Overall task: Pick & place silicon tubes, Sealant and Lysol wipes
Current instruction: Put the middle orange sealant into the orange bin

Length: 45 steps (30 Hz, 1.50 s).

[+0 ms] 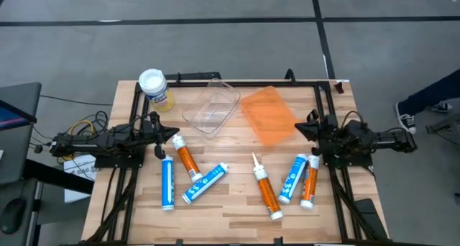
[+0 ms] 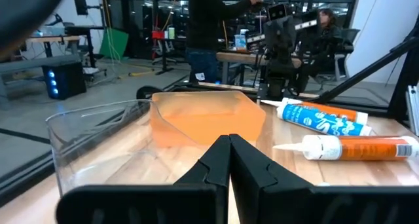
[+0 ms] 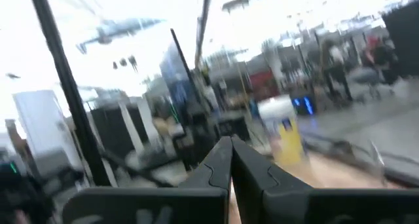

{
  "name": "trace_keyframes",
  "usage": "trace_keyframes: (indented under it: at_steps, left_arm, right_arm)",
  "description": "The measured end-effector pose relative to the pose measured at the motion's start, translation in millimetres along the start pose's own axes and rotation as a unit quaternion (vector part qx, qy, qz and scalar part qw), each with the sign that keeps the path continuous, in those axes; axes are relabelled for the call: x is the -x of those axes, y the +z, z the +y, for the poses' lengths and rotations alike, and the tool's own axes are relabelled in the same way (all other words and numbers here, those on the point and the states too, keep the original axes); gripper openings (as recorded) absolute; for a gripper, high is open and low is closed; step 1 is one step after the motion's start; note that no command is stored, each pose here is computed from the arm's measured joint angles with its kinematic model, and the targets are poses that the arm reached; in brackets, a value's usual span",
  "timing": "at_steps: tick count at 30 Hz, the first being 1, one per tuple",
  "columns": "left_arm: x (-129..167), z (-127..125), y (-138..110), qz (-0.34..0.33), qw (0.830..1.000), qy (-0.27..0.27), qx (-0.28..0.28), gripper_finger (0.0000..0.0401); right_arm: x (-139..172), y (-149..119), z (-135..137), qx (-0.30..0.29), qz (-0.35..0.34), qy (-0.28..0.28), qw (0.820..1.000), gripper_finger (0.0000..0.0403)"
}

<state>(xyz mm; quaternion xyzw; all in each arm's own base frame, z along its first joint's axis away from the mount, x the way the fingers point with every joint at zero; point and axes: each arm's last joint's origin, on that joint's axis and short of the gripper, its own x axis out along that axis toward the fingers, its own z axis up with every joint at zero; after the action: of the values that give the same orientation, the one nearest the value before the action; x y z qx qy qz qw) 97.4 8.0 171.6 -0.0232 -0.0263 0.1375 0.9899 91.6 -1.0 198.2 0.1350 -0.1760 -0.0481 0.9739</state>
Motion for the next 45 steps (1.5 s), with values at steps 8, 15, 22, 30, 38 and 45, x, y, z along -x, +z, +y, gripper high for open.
trace_keyframes:
  at_steps: [8, 15, 22, 30, 38, 45]
  left_arm:
    - [0.0, 0.0, 0.0, 0.0, 1.0, 0.0, -0.01, 0.0]
    - [0.0, 0.0, 0.0, 0.0, 1.0, -0.001, -0.011, 0.0]
    - [0.0, 0.0, -0.4, 0.003, 1.0, -0.001, -0.012, 0.0]
    - [0.0, 0.0, -0.7, 0.004, 1.0, -0.001, -0.013, 0.0]
    - [0.1, 0.0, -1.0, 0.006, 1.0, -0.001, -0.013, 0.0]
    - [0.1, 0.0, -1.1, 0.007, 1.0, -0.001, -0.013, 0.0]
  right_arm:
    - [-7.6, 31.3, 13.3, -0.054, -0.012, 0.03, 0.998, 0.0]
    - [-62.0, 69.8, 54.2, -0.013, 0.177, 0.038, 0.983, 0.0]
    - [-109.5, 66.0, 93.9, -0.008, 0.509, -0.073, 0.857, 0.0]
    - [-152.4, 7.3, 115.6, -0.023, 0.662, -0.183, 0.726, 0.0]
    - [-175.2, -48.6, 124.0, -0.084, 0.73, -0.22, 0.642, 0.0088]
    - [-188.3, -75.7, 127.8, -0.123, 0.72, -0.252, 0.634, 0.0236]
